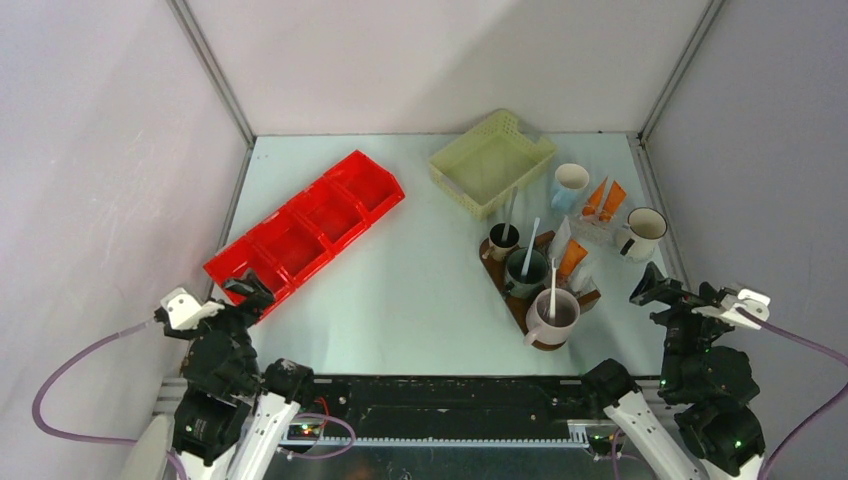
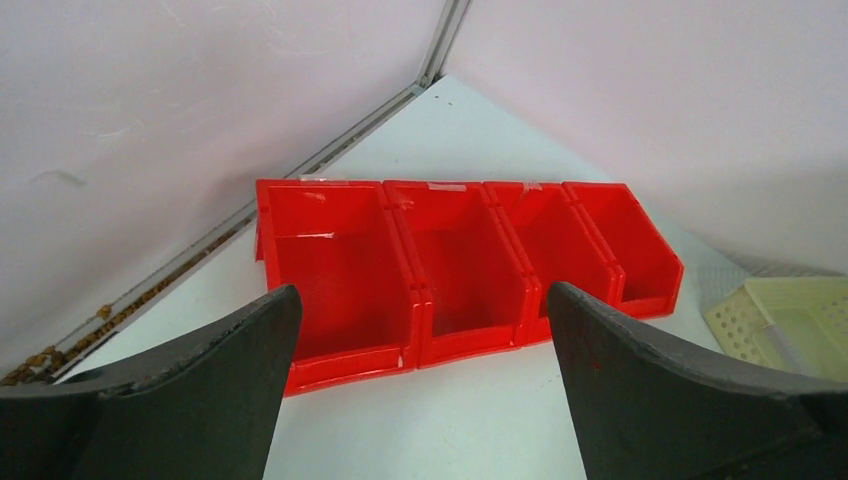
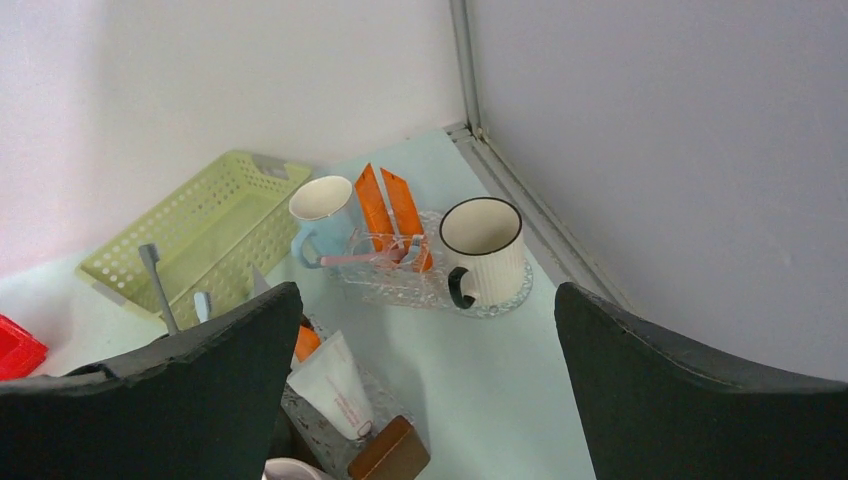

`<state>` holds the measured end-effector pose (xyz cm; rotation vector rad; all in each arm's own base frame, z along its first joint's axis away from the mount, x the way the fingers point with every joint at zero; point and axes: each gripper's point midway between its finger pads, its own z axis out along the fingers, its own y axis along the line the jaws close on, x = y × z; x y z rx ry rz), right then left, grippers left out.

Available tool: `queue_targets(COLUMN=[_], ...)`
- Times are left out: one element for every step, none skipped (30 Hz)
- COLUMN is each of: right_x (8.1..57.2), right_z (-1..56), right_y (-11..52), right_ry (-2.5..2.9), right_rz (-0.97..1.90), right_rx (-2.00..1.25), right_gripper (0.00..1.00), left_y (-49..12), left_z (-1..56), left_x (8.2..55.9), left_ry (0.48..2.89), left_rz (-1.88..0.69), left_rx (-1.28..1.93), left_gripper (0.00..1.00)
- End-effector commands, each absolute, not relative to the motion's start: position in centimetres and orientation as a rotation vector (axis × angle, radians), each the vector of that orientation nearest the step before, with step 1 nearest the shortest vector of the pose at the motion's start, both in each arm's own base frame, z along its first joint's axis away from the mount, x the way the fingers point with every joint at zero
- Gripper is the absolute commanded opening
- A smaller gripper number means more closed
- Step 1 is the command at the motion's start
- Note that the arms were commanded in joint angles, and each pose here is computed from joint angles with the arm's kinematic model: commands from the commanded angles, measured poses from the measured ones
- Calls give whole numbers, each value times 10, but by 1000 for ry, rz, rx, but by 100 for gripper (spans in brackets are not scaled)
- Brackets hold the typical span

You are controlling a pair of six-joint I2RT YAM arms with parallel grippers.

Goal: Prepare toiletry sets of a toothbrush and toothpaste on the tray
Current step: Reset both arms

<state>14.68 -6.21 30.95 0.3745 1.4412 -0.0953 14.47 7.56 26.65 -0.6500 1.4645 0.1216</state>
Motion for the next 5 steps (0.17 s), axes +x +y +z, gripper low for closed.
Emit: queue_targets(right_x=[124, 125, 125, 126, 126], right_z=[319, 319, 319, 318, 318], right_y=[-83, -81, -81, -81, -81], right_ry=[1330, 1332, 1333, 1336, 1334], right_rz=[-41, -32, -30, -32, -32], right_rx=[488, 479, 478, 478, 482], right_gripper=[99, 99, 99, 99, 99], left_y=[86, 86, 86, 86, 86], left_z=[288, 289, 290, 290, 290], left_x=[109, 109, 108, 108, 107], left_ry=[1229, 1222, 1218, 1216, 1212], left_rz=[-50, -63, -68, -76, -84], left_rx=[-744, -751, -757, -763, -772], left_gripper=[100, 100, 100, 100, 100])
